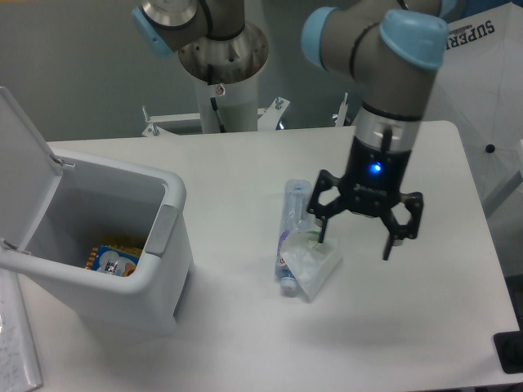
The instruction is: Open the trash can
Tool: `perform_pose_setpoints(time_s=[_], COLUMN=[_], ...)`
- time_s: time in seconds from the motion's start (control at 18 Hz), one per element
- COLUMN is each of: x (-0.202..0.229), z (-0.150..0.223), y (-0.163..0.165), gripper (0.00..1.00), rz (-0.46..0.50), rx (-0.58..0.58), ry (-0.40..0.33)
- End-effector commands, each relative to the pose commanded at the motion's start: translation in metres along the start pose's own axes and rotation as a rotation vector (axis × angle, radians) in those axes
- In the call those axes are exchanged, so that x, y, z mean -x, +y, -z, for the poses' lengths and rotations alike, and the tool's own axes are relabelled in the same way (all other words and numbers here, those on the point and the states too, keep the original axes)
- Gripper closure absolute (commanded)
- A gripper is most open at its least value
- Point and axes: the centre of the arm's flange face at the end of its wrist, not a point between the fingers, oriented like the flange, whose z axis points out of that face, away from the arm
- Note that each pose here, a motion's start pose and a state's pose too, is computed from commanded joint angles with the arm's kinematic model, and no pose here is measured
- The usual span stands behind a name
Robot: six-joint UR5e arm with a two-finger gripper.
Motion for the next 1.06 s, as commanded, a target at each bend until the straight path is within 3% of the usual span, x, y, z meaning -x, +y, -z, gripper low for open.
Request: perform_pose_setpoints(time_s=[0.11,0.28,0.39,0.56,1.06], x=[0.011,0.031,0.05,0.056,0.053], z=[-0.009,-0.029,-0.034,-0.042,-0.053], y=[0.005,0.017,0.038,0.044,0.048], gripper=[0.0,0.0,0.0,0.0,0.0], rz=[-0.039,-0.061,-0.084,-0.201,-0.216], rx=[0.112,0.202,0.225,0.271,0.323], ry=[0.046,0.06,0.065,0.067,0.071])
